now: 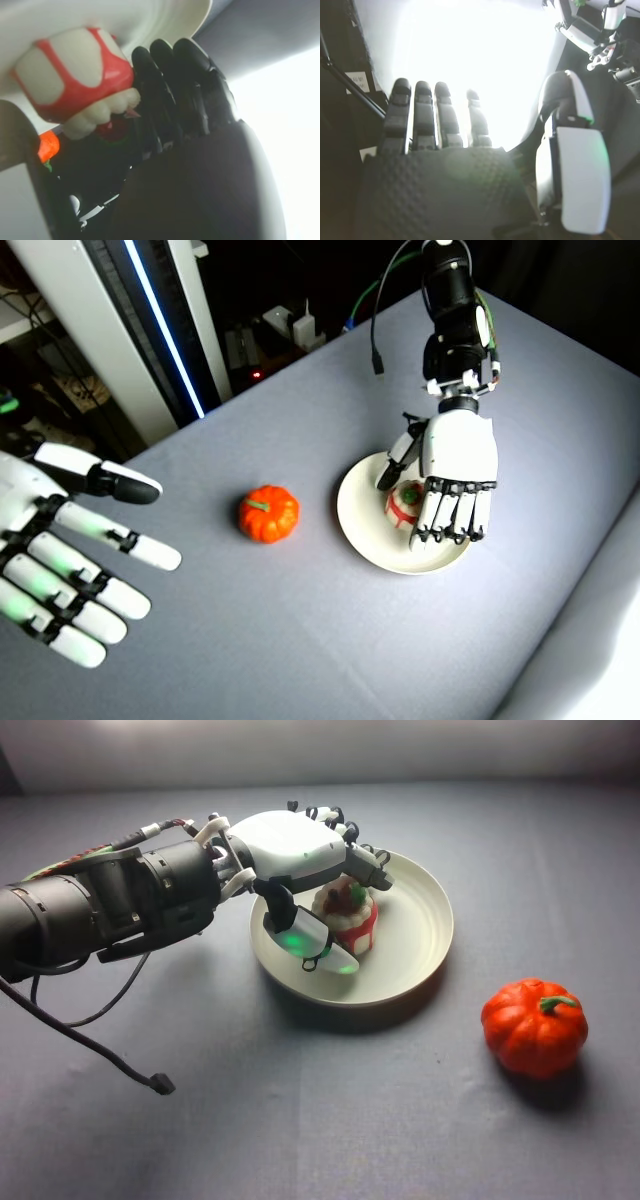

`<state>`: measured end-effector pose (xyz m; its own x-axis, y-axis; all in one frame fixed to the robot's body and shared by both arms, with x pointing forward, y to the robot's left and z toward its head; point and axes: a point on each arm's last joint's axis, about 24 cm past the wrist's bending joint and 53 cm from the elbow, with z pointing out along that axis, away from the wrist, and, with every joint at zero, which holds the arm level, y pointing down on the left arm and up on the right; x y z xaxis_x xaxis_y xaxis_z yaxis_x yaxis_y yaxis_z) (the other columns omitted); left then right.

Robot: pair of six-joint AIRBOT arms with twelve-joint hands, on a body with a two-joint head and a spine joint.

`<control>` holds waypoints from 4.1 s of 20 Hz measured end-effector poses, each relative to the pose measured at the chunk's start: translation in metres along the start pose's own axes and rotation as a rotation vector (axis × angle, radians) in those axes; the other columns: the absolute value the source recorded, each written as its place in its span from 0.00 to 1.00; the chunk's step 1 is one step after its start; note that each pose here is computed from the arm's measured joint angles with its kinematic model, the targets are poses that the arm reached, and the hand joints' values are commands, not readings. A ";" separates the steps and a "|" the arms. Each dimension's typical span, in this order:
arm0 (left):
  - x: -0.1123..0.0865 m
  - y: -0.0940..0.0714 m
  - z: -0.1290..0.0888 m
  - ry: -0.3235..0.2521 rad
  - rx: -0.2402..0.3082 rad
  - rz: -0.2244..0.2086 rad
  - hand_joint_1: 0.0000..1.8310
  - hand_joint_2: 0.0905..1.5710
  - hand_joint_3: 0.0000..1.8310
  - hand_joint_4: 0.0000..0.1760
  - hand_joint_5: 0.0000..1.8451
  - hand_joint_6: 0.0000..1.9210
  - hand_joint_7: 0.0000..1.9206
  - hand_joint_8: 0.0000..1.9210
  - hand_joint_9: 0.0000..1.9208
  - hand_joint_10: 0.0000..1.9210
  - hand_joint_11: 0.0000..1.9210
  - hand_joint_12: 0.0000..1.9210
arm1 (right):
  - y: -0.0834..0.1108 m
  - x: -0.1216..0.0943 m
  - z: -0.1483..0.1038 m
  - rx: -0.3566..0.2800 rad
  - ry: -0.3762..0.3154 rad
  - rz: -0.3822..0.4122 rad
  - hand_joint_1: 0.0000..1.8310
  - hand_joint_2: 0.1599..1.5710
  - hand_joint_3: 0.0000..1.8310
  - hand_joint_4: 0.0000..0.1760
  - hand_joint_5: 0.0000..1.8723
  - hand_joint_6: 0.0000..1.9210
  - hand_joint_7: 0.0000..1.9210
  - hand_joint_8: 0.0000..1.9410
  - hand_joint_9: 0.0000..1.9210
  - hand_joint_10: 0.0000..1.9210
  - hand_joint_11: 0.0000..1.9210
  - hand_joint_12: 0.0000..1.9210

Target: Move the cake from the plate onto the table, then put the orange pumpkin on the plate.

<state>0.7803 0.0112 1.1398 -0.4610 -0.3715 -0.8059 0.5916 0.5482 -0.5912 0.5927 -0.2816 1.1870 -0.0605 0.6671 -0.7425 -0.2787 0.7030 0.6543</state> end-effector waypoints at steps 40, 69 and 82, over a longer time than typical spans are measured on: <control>-0.041 0.044 -0.146 -0.093 -0.070 -0.205 0.67 0.74 0.01 0.00 0.49 0.47 0.42 0.82 0.44 1.00 0.47 1.00 | -0.004 0.007 0.001 0.020 0.020 0.012 0.19 0.64 0.00 0.81 0.00 0.00 0.00 0.00 0.00 0.00 0.00 0.00; -0.047 0.077 -0.182 -0.188 -0.171 -0.362 0.56 0.46 0.01 1.00 0.00 0.00 0.00 0.00 0.00 0.00 0.00 0.00 | -0.001 0.010 0.001 0.014 0.030 0.013 0.20 0.64 0.00 0.69 0.00 0.00 0.00 0.00 0.00 0.00 0.00 0.00; -0.139 0.007 -0.274 -0.507 0.115 -0.405 0.56 0.59 0.00 0.58 0.02 0.00 0.05 0.00 0.08 0.02 0.00 0.18 | -0.010 0.027 0.004 0.040 0.101 0.008 0.33 0.61 0.00 0.25 0.06 0.01 0.01 0.00 0.00 0.00 0.02 0.02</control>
<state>0.6670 0.2718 1.2569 -0.3102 -0.8538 -0.4182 0.5168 0.2177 -0.8279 0.5982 -0.2699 1.1612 -0.1595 0.6456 -0.7468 -0.2392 0.7087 0.6637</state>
